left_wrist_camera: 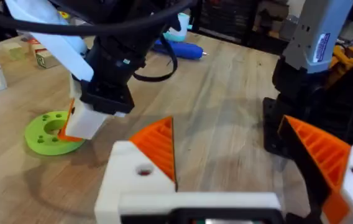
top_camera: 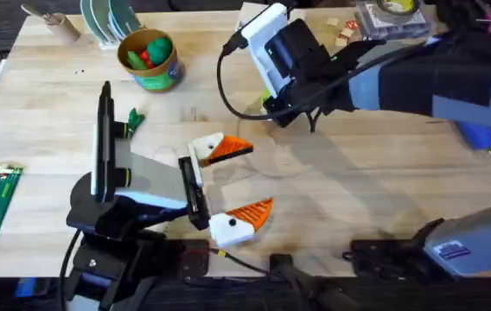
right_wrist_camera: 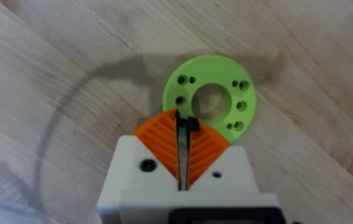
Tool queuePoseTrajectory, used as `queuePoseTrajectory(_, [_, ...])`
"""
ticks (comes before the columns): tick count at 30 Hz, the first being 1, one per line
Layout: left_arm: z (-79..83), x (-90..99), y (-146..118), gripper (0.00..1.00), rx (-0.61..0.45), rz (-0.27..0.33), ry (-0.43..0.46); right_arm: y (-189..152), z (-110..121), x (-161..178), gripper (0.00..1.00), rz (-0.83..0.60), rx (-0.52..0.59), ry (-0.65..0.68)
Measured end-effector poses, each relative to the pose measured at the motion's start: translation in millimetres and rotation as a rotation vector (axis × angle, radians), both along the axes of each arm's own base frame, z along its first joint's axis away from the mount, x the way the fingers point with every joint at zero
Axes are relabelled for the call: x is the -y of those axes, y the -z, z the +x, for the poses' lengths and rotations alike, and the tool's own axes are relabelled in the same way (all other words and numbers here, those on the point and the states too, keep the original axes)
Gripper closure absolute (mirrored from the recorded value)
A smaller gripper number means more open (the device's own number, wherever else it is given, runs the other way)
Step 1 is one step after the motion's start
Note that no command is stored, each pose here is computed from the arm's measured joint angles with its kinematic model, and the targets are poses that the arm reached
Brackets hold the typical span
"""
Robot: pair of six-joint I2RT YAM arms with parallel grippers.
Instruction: Pick up the gripper from the table and insert it into the empty holder that is missing its gripper. Then pick up a screw, insert it into the mounting hole, and use the screwdriver to tighten it. Finally, clean up the table by picking up the vegetable and placing it into the bucket.
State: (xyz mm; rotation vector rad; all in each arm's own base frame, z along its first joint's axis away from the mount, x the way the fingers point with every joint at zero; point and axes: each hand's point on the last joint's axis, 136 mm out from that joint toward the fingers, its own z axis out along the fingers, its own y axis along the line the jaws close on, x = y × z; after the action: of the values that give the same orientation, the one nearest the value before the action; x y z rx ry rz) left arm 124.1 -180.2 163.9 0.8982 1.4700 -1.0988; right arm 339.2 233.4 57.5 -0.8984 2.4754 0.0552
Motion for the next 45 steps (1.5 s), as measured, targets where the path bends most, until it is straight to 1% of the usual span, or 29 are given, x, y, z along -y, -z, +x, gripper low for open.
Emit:
queuePoseTrajectory(4, [0.0, 0.0, 0.0, 0.008, 0.000, 0.000, 0.000, -0.6, 0.9, 0.1, 0.987, -0.001, 0.004, 0.001])
queuePoseTrajectory(5, [0.0, 0.0, 0.0, 0.008, 0.000, 0.000, 0.000, -0.6, 0.9, 0.1, 0.992, -0.001, 0.004, 0.001])
queuePoseTrajectory(16, [0.0, 0.0, 0.0, 0.008, 0.000, 0.000, 0.000, -2.4, -1.5, 4.5, 0.994, -0.029, -0.013, 0.005])
queuePoseTrajectory(23, [0.0, 0.0, 0.0, 0.008, 0.000, 0.000, 0.000, -13.4, 7.6, 13.1, 0.994, -0.073, 0.036, 0.037])
queuePoseTrajectory(26, [0.0, 0.0, 0.0, 0.009, 0.000, 0.000, 0.000, -27.3, 10.0, 14.0, 0.994, -0.065, 0.069, 0.040])
queuePoseTrajectory(30, [0.0, 0.0, 0.0, 0.008, 0.000, 0.000, 0.000, -55.8, 10.6, 15.1, 0.994, -0.041, 0.116, 0.040])
queuePoseTrajectory(35, [0.0, 0.0, 0.0, 0.008, 0.000, 0.000, 0.000, -86.2, 5.7, 18.8, 0.994, -0.022, 0.144, 0.038])
queuePoseTrajectory(40, [0.0, 0.0, 0.0, 0.008, 0.000, 0.000, 0.000, -117.7, -6.0, 20.3, 0.994, -0.005, 0.163, 0.024])
queuePoseTrajectory(42, [0.0, 0.0, 0.0, 0.008, 0.000, 0.000, 0.000, -133.4, -13.6, 12.4, 0.994, 0.013, 0.177, -0.011])
queuePoseTrajectory(45, [0.0, 0.0, 0.0, 0.007, 0.000, 0.000, 0.000, -158.8, -30.0, -10.3, 0.994, 0.066, 0.192, -0.100])
